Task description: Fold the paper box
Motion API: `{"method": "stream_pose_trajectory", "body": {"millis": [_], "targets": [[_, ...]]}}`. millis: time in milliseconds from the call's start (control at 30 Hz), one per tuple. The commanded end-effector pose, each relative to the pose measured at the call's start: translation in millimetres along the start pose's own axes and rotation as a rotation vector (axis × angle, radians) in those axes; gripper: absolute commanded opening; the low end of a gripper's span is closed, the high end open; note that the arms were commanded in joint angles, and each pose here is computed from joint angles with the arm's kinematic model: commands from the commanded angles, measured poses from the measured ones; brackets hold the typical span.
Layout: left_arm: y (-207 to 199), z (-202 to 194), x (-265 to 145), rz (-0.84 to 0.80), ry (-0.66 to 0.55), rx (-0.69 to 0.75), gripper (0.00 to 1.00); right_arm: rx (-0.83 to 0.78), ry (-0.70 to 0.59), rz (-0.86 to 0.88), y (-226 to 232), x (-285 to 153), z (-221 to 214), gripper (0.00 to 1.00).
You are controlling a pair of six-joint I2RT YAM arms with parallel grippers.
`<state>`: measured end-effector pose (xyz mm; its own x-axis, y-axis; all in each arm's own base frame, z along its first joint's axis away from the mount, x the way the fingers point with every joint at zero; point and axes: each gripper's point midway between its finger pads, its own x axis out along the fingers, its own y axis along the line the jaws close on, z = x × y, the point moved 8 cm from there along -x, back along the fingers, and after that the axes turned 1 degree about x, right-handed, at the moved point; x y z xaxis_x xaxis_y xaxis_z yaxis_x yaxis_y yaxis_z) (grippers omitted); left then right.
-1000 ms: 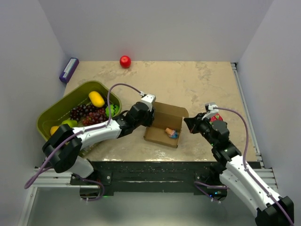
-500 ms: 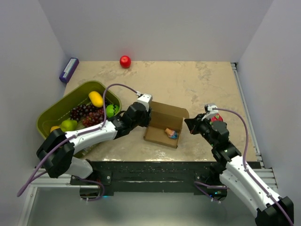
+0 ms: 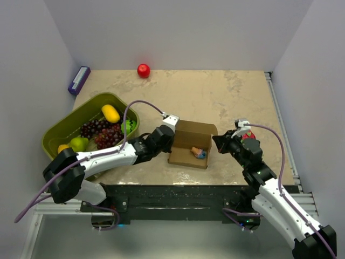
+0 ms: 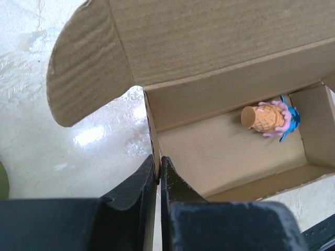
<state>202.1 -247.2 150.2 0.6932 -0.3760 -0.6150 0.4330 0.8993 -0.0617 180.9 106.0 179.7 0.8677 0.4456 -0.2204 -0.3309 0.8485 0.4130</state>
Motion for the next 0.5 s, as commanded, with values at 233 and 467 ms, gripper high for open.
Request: {"method": "stream_pose_trajectory", "body": {"millis": [233,467], "targets": [[-4,-19,4,0.090,-0.011,-0.043,0.04,0.024,-0.022,-0.028,2,-7,8,0.20],[-6,-12,1,0.096,-0.042,-0.016,0.04,0.101,-0.026,-0.088,1,-24,11,0.61]]}}
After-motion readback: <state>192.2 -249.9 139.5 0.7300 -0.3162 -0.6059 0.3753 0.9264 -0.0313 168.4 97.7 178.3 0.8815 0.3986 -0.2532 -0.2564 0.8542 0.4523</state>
